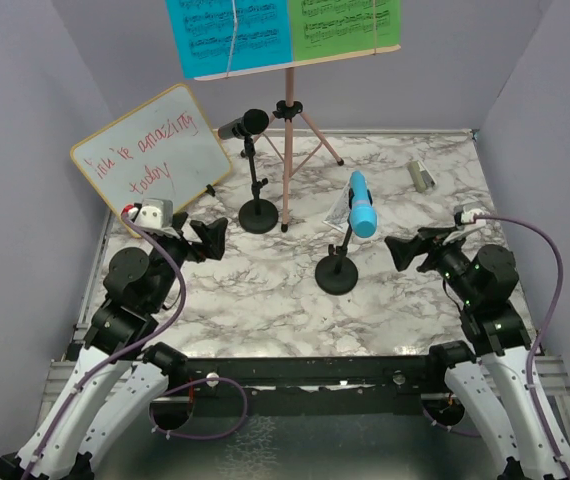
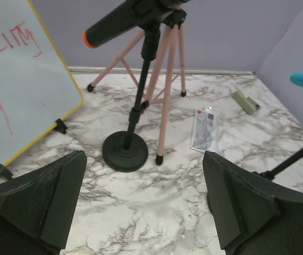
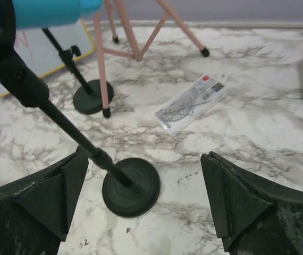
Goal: Pack up the instrument practice props
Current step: Unscrew the knob on the microphone stand.
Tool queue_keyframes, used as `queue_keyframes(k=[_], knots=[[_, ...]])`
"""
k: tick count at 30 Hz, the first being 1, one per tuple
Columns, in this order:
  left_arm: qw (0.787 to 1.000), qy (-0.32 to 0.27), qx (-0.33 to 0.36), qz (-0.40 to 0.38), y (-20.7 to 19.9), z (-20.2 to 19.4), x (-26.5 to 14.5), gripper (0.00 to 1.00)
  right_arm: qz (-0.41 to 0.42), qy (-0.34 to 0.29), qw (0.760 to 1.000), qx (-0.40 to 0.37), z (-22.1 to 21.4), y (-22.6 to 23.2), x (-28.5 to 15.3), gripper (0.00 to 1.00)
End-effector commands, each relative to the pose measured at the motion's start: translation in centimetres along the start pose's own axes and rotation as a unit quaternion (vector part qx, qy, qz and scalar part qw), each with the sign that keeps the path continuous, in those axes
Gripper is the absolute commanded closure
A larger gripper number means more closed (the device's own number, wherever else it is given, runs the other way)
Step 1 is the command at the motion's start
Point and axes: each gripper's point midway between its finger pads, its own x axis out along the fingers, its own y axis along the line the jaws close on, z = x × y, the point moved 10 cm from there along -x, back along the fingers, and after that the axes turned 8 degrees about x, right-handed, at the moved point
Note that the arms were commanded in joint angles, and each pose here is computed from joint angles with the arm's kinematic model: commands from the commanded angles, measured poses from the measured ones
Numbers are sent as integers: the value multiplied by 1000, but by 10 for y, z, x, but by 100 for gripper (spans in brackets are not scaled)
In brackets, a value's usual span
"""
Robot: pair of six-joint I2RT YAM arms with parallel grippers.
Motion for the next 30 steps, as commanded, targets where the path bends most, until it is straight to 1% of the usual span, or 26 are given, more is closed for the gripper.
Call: queue_keyframes(k=[1, 3, 6, 12, 17, 19, 21, 24, 26, 30], knots=[[997, 20, -42, -68, -12, -13, -2, 1, 106, 29, 994, 16, -22, 8, 13, 6], [995, 24, -55, -80, -15, -15, -2, 1, 135, 23, 990, 15, -28, 9, 16, 6], [988, 23, -88, -125, -25, -18, 0, 1, 181, 9, 983, 15, -33, 13, 20, 8], [963, 0, -177, -205, -42, -46, 13, 1, 250, -20, 967, 34, -45, 18, 27, 10], [952, -6, -197, -233, -51, -59, 26, 1, 287, -27, 957, 29, -53, 23, 39, 11], [944, -30, -210, -253, -56, -60, 29, 1, 299, -20, 954, 26, -58, 26, 46, 13], [944, -35, -206, -254, -60, -66, 33, 2, 310, -16, 951, 22, -61, 29, 51, 15], [951, -57, -180, -244, -68, -80, 42, 2, 312, -14, 950, 12, -66, 30, 59, 17], [949, -75, -163, -260, -78, -89, 47, 2, 318, -8, 948, 1, -67, 29, 64, 21], [941, -98, -114, -303, -93, -94, 61, 4, 324, -5, 946, -7, -68, 29, 71, 28]])
